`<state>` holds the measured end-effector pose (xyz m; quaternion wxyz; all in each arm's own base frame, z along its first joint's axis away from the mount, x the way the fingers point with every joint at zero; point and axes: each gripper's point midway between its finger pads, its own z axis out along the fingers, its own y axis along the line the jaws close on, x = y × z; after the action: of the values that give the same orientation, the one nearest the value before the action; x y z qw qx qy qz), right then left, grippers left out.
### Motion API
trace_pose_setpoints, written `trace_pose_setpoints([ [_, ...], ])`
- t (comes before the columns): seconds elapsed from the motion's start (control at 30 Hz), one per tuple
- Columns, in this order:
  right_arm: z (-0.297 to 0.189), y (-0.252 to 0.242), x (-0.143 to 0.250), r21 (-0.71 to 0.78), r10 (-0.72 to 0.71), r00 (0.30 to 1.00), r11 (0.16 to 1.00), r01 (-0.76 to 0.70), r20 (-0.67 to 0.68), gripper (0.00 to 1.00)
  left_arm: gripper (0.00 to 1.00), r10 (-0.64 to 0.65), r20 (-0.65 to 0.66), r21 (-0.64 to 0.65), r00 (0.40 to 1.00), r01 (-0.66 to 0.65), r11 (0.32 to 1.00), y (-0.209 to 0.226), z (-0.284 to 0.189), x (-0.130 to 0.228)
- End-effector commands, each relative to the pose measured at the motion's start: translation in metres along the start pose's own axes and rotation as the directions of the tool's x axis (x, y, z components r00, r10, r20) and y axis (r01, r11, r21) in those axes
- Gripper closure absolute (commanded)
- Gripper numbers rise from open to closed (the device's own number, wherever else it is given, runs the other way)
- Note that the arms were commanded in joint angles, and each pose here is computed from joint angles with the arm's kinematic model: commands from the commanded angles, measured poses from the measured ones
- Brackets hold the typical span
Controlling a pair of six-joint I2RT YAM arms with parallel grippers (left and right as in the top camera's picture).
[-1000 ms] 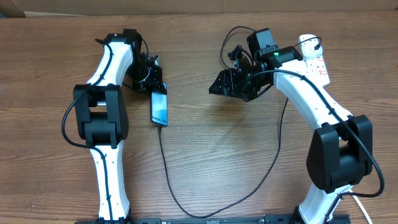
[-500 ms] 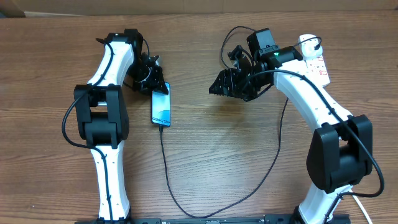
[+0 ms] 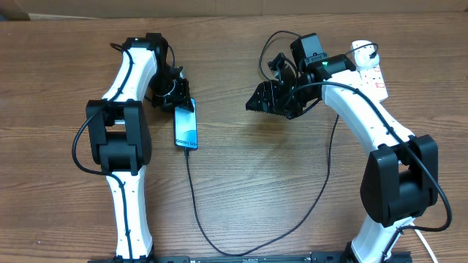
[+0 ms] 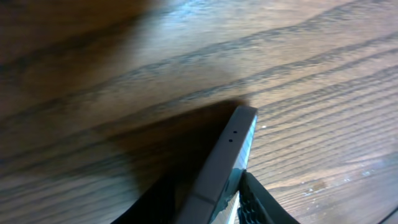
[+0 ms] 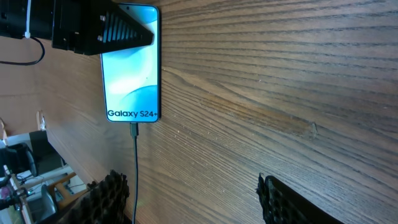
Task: Plug charger to phone and switch on socket
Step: 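Lower the phone onto the table with the left gripper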
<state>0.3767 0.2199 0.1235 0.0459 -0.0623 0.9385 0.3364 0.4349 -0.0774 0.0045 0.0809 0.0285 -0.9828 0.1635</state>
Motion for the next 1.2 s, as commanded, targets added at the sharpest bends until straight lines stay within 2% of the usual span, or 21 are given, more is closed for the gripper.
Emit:
trace_pose_setpoints([
  [0.0, -0.0112, 0.0114, -0.0061, -0.006, -0.039, 0.999, 0.999, 0.04, 0.035, 0.32, 0.67, -0.05, -0.003, -0.153, 0.999, 0.049, 0.987, 0.0306, 0.0065, 0.0004],
  [0.37, -0.0113, 0.0113, -0.0061, -0.006, -0.039, 0.999, 0.999, 0.04, 0.036, 0.32, 0.59, -0.049, -0.003, -0.156, 0.999, 0.048, 0.987, 0.0311, 0.0064, 0.0005],
  [0.5, -0.0113, 0.0113, -0.0062, -0.006, -0.04, 0.999, 0.999, 0.04, 0.036, 0.32, 0.67, -0.05, -0.006, -0.155, 0.999, 0.049, 0.987, 0.031, 0.0064, 0.0012],
  [0.63, -0.0113, 0.0113, -0.0061, -0.006, -0.039, 0.999, 0.999, 0.039, 0.036, 0.32, 0.67, -0.051, -0.01, -0.156, 0.999, 0.049, 0.987, 0.0311, 0.0063, 0.0023],
  [1.17, -0.0113, 0.0112, -0.0062, -0.006, -0.039, 0.999, 0.999, 0.04, 0.036, 0.32, 0.56, -0.053, -0.014, -0.157, 0.998, 0.05, 0.986, 0.0312, 0.0063, 0.0033],
])
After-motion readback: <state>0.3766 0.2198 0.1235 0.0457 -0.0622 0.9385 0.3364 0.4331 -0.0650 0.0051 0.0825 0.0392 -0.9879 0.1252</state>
